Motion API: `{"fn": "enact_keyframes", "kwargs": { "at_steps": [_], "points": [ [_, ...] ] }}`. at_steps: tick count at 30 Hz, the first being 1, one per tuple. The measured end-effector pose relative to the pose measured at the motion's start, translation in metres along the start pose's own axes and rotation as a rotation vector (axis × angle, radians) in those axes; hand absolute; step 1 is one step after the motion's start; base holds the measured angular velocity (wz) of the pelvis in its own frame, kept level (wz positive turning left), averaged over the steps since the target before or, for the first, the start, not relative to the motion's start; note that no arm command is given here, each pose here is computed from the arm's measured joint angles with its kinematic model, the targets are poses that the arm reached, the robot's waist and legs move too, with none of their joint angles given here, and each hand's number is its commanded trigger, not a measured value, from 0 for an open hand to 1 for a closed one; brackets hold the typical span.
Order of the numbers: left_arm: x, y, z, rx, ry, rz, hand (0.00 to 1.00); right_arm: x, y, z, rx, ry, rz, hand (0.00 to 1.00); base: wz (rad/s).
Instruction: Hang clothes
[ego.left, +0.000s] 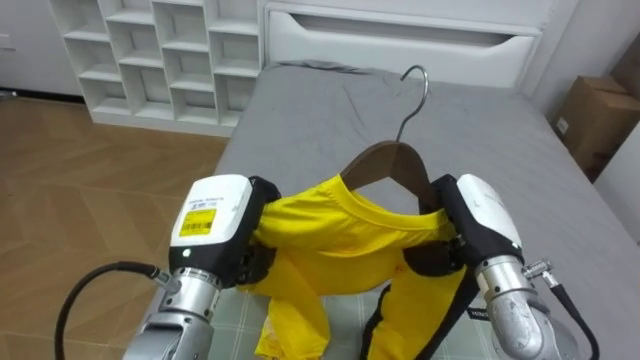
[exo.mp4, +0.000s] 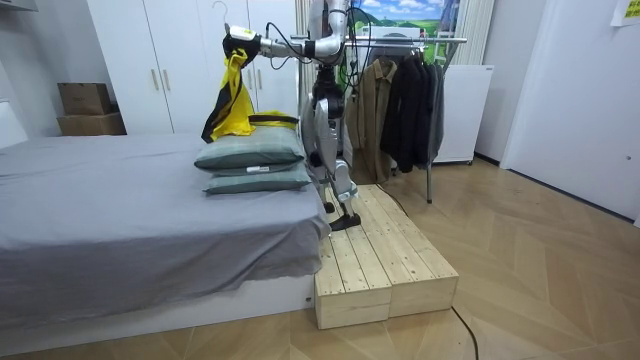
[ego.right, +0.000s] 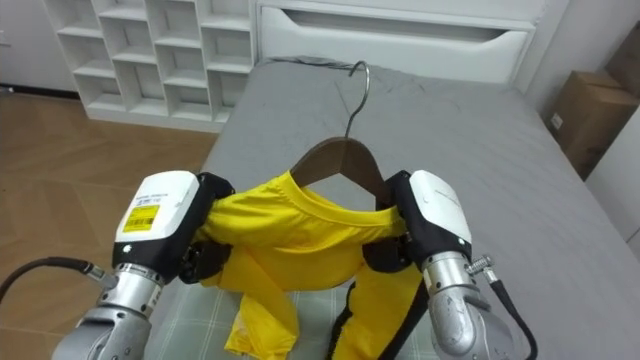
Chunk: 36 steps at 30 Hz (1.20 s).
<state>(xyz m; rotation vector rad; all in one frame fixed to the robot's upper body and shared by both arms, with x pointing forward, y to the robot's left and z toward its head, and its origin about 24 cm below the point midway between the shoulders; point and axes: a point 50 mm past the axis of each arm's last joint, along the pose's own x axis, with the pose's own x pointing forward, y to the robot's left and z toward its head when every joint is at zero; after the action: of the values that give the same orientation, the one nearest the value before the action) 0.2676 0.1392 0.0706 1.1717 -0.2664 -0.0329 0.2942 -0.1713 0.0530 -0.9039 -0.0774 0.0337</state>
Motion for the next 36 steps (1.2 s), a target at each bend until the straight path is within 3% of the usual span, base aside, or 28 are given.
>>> {"fn": "enact_keyframes", "kwargs": {
  "at_steps": [9, 11, 12, 36],
  "points": [
    [0.000, 0.001, 0.000, 0.002, -0.001, 0.001, 0.97, 0.000, 0.000, 0.000, -0.001, -0.001, 0.000, 1.00, 0.00],
    [0.000, 0.001, 0.000, 0.002, 0.000, 0.001, 0.53, 0.000, 0.000, 0.000, -0.001, -0.001, 0.001, 1.00, 0.00],
    [0.000, 0.001, 0.000, 0.002, 0.000, 0.001, 0.00, 0.000, 0.000, 0.000, -0.001, -0.001, 0.001, 1.00, 0.00],
    [0.002, -0.005, 0.026, -0.165, -0.091, -0.004, 0.00, 0.000, 0.016, 0.011, -0.028, -0.026, 0.101, 1.00, 0.00]
  ]
}}
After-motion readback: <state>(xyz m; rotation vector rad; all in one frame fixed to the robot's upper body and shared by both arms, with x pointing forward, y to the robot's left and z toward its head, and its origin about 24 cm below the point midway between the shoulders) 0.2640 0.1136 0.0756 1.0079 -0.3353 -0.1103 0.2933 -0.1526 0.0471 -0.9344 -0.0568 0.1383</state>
